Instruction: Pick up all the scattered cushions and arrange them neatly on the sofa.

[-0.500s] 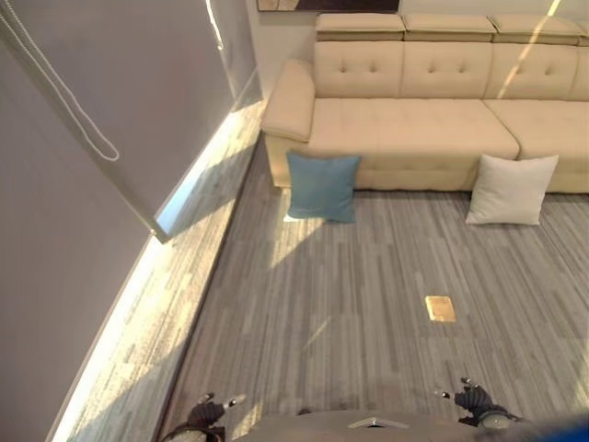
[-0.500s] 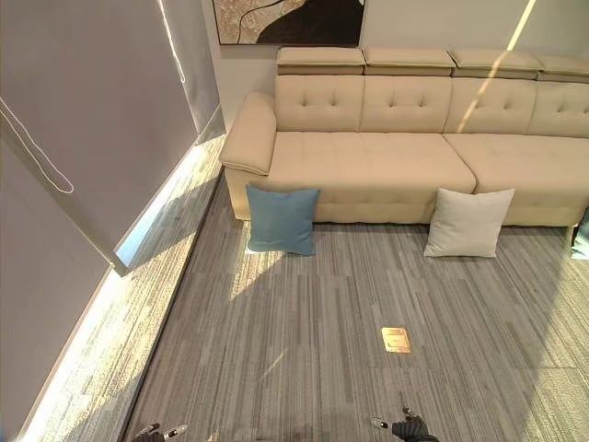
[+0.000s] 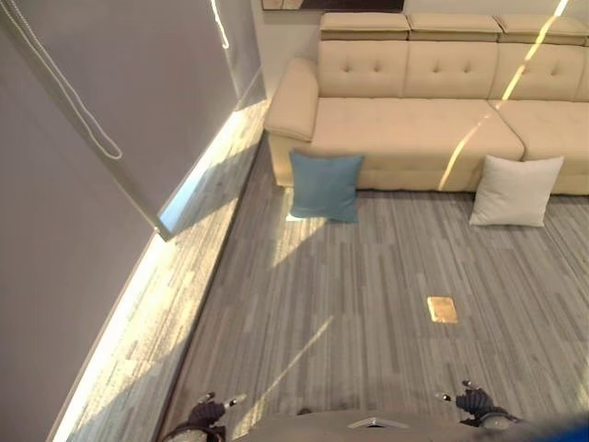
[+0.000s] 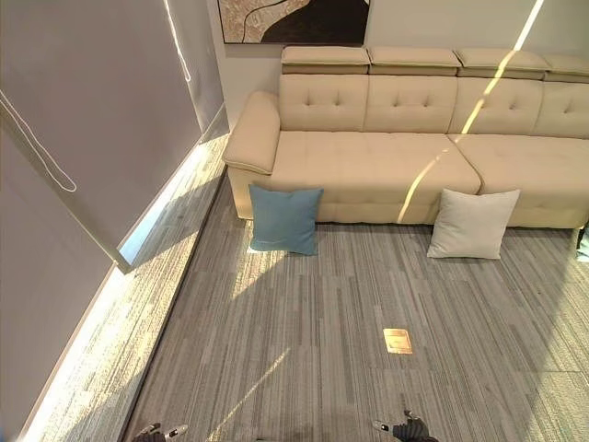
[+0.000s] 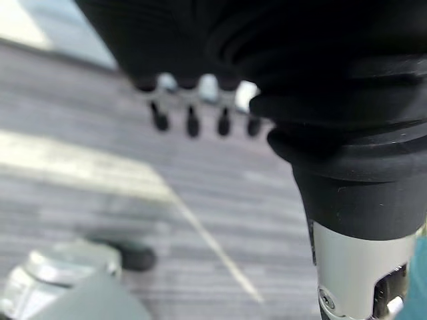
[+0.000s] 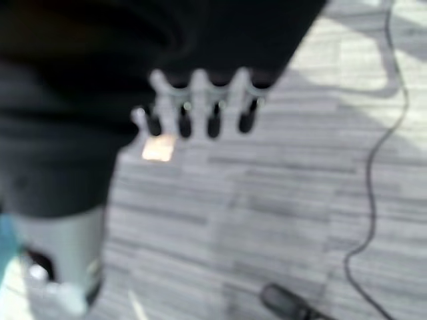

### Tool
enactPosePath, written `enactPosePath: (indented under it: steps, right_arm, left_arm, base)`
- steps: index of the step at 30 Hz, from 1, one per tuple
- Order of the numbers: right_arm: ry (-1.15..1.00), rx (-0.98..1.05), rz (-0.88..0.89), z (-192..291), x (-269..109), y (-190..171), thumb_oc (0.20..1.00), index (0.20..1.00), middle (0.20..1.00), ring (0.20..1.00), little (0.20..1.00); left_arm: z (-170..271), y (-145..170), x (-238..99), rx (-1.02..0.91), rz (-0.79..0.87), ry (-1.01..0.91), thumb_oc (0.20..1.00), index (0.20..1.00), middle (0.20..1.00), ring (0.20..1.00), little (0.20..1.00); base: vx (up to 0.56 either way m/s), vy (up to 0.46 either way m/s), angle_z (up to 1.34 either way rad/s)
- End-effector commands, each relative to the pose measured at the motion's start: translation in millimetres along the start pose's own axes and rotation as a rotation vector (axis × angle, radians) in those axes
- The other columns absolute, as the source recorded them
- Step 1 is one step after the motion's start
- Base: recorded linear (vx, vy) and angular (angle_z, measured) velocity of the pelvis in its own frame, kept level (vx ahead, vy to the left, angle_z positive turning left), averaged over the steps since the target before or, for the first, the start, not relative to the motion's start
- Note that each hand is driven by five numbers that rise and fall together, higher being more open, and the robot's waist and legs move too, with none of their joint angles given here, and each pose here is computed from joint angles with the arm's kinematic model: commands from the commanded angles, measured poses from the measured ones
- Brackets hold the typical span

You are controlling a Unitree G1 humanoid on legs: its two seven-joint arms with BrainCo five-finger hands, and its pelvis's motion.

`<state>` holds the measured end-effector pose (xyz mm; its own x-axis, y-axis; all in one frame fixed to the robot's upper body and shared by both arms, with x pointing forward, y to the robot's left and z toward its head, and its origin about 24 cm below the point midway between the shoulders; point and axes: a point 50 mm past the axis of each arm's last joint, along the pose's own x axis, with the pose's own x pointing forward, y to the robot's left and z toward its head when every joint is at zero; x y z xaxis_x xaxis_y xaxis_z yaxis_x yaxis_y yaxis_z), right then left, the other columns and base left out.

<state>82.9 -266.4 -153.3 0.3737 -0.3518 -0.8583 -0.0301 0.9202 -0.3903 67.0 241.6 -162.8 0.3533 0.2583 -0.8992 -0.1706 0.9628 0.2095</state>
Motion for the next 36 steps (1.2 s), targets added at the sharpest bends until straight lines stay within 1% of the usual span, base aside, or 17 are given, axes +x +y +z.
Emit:
enactPosePath:
  steps: [1,6,12,14,21,23,28,34,36]
  right_arm:
    - [-0.02,-0.021,0.0,11.6,2.1,4.2,1.0,1.0,1.0,1.0,1.0]
    - [-0.014,-0.03,0.016,10.3,1.6,7.9,1.0,1.0,1.0,1.0,1.0]
    - [-0.053,-0.038,0.024,21.5,2.8,9.2,1.0,1.0,1.0,1.0,1.0]
    - [-0.079,-0.058,0.025,30.7,3.8,8.9,1.0,1.0,1.0,1.0,1.0]
    - [-0.156,-0.109,0.039,56.2,5.1,11.9,1.0,1.0,1.0,1.0,1.0]
    - [-0.199,-0.105,0.041,67.7,4.6,15.1,1.0,1.0,1.0,1.0,1.0]
    - [-0.225,-0.12,0.062,73.4,3.4,21.8,1.0,1.0,1.0,1.0,1.0]
    - [-0.191,-0.119,0.063,58.2,3.1,19.4,1.0,1.0,1.0,1.0,1.0]
    - [-0.222,-0.099,0.05,66.6,3.3,15.4,1.0,1.0,1.0,1.0,1.0]
  left_arm:
    - [21.8,-10.7,5.3,0.043,-0.016,-0.033,1.0,1.0,1.0,1.0,1.0]
    - [23.8,-12.7,5.5,0.06,-0.029,-0.039,1.0,1.0,1.0,1.0,1.0]
    - [28.3,-12.0,6.0,0.066,-0.029,-0.055,1.0,1.0,1.0,1.0,1.0]
    - [29.8,-10.4,6.4,0.089,-0.025,-0.056,1.0,1.0,1.0,1.0,1.0]
    - [38.2,-2.0,7.5,0.078,0.0,-0.077,1.0,1.0,1.0,1.0,1.0]
    - [50.3,1.8,8.5,0.062,0.015,-0.113,1.0,1.0,1.0,1.0,1.0]
    - [50.6,4.1,8.6,0.052,0.027,-0.112,1.0,1.0,1.0,1.0,1.0]
    - [45.4,-1.6,7.9,0.071,0.007,-0.109,1.0,1.0,1.0,1.0,1.0]
    - [58.9,-6.3,8.5,0.071,-0.013,-0.155,1.0,1.0,1.0,1.0,1.0]
  base:
    - [0.03,0.031,-0.04]
    - [0.03,0.05,-0.14]
    - [-0.01,0.064,-0.17]
    - [0.0,0.123,-0.07]
    - [-0.02,0.193,-0.11]
    - [0.07,0.105,0.29]
    - [0.37,-0.062,0.13]
    - [0.3,-0.105,0.54]
    - [0.17,-0.125,0.63]
